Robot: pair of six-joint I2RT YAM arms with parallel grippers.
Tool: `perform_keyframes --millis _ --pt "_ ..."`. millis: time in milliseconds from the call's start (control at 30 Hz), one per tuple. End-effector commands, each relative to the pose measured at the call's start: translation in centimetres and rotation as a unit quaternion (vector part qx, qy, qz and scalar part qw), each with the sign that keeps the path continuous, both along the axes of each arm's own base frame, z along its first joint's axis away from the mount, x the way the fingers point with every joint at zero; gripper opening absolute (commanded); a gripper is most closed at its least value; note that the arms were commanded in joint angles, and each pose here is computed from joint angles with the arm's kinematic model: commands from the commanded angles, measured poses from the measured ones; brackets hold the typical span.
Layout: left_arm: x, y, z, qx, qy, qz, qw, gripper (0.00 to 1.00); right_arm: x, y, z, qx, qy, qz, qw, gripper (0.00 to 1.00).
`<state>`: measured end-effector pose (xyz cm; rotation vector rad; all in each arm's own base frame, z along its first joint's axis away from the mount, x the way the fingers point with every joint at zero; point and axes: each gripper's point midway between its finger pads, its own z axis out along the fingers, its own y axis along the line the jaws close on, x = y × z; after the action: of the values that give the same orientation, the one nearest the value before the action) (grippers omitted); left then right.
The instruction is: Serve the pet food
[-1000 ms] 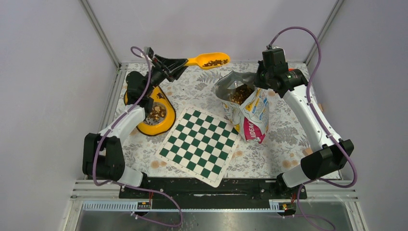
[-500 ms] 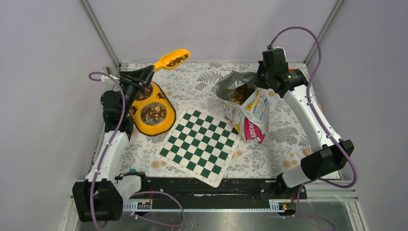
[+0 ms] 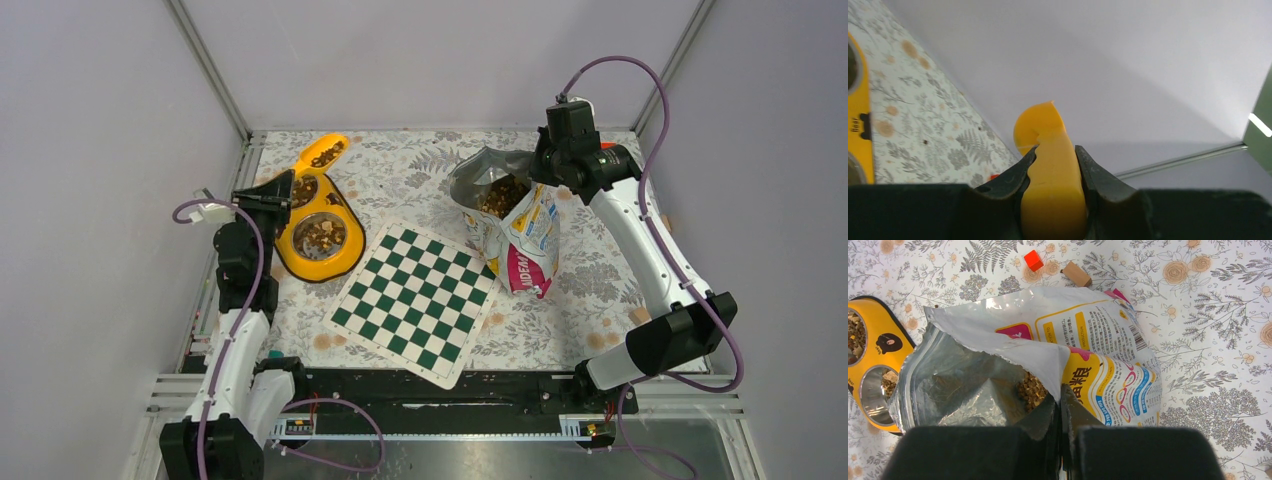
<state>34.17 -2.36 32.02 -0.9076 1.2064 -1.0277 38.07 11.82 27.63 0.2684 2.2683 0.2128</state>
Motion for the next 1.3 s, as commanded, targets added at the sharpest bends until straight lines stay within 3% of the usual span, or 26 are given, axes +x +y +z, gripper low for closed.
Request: perform_keyframes --millis 0,367,800,1267 --pt "-0.5 2.4 0.6 0.044 -0.015 0.070 0.996 0.00 1.2 -0.1 3.9 0.021 -0.074 -0.008 0.997 0.00" --pt "-3.3 4.9 -2.7 0.035 0.027 0.144 0.989 0.00 1.2 -0.3 3.9 0.016 -0.075 -0.009 0.997 0.00" --pt "-6.3 6.5 -7.0 0.085 0.141 0.187 0.968 0.00 1.4 -0.3 3.4 0.014 -0.068 -0.010 0.998 0.00" --pt "-6.0 7.5 -10.4 0.171 0.267 0.182 0.931 0.00 1.6 -0.5 2.9 0.008 -0.064 -0.016 0.998 0.00"
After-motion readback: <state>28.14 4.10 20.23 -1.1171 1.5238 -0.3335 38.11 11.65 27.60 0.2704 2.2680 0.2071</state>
